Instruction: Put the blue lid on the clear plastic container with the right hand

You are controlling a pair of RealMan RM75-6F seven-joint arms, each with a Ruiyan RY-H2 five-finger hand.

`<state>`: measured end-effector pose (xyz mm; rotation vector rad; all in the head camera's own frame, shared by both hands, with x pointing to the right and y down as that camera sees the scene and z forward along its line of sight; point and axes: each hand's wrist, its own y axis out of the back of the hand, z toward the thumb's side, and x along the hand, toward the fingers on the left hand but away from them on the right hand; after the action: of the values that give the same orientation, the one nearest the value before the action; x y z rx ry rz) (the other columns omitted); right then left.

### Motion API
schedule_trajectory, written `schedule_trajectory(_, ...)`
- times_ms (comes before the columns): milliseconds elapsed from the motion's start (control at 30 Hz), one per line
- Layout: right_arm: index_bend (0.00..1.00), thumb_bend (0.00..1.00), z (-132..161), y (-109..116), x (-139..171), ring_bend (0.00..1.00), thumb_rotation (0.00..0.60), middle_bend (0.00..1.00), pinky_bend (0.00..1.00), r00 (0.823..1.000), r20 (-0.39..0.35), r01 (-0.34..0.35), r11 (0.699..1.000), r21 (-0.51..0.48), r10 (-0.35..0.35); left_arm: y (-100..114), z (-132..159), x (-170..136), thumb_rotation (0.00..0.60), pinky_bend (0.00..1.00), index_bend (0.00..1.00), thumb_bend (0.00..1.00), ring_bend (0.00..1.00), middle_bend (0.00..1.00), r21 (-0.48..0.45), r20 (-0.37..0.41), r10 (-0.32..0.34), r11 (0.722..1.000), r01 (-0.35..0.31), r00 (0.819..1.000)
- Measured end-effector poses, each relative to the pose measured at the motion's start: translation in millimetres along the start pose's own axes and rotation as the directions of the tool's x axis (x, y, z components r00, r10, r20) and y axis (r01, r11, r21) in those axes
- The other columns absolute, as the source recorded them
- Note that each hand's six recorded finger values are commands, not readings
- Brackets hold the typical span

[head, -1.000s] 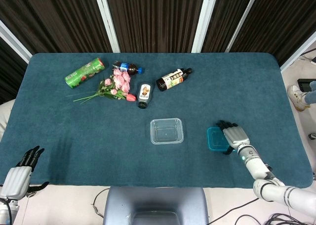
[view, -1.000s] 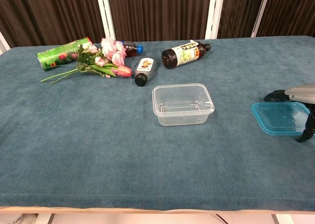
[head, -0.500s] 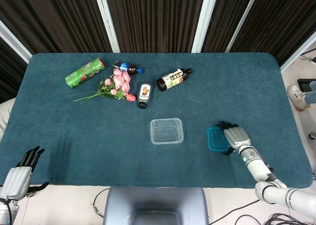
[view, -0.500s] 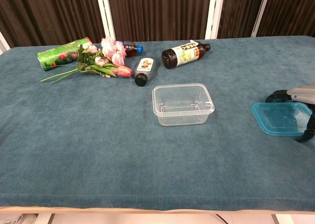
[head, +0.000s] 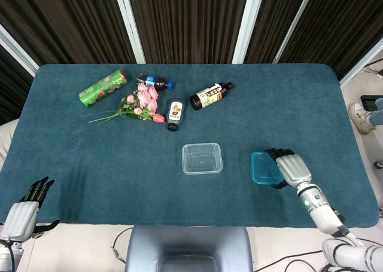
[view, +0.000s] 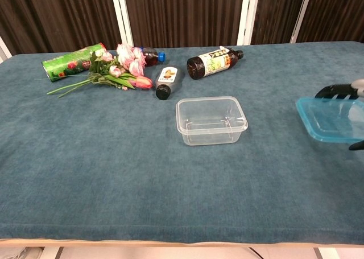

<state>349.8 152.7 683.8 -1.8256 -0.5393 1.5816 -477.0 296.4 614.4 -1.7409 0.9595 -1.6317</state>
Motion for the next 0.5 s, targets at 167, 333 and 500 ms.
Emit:
schedule_trajectory(167, 0.70, 0.40, 6, 20, 16, 0.76, 0.600, 0.61, 0.78, 0.996, -0.036, 0.086, 0.996, -0.029, -0.087, -1, 1, 1, 0.600, 0.33, 0.09, 0.48, 0.00, 0.00, 0.001, 0.002, -0.003, 1.000, 0.003, 1.000)
schedule_trajectory(333, 0.70, 0.40, 22, 40, 12, 0.76, 0.600, 0.61, 0.77, 0.986, -0.091, 0.135, 0.989, -0.060, -0.140, -1, 3, 1, 0.600, 0.33, 0.09, 0.48, 0.00, 0.00, 0.003, 0.007, -0.007, 1.000, 0.007, 1.000)
schedule_trajectory(500, 0.68, 0.40, 43, 53, -3, 0.75, 0.600, 0.61, 0.76, 0.978, -0.145, 0.140, 0.988, -0.067, -0.148, -2, 3, 1, 0.600, 0.33, 0.09, 0.48, 0.00, 0.00, 0.000, 0.005, -0.009, 1.000, 0.009, 1.000)
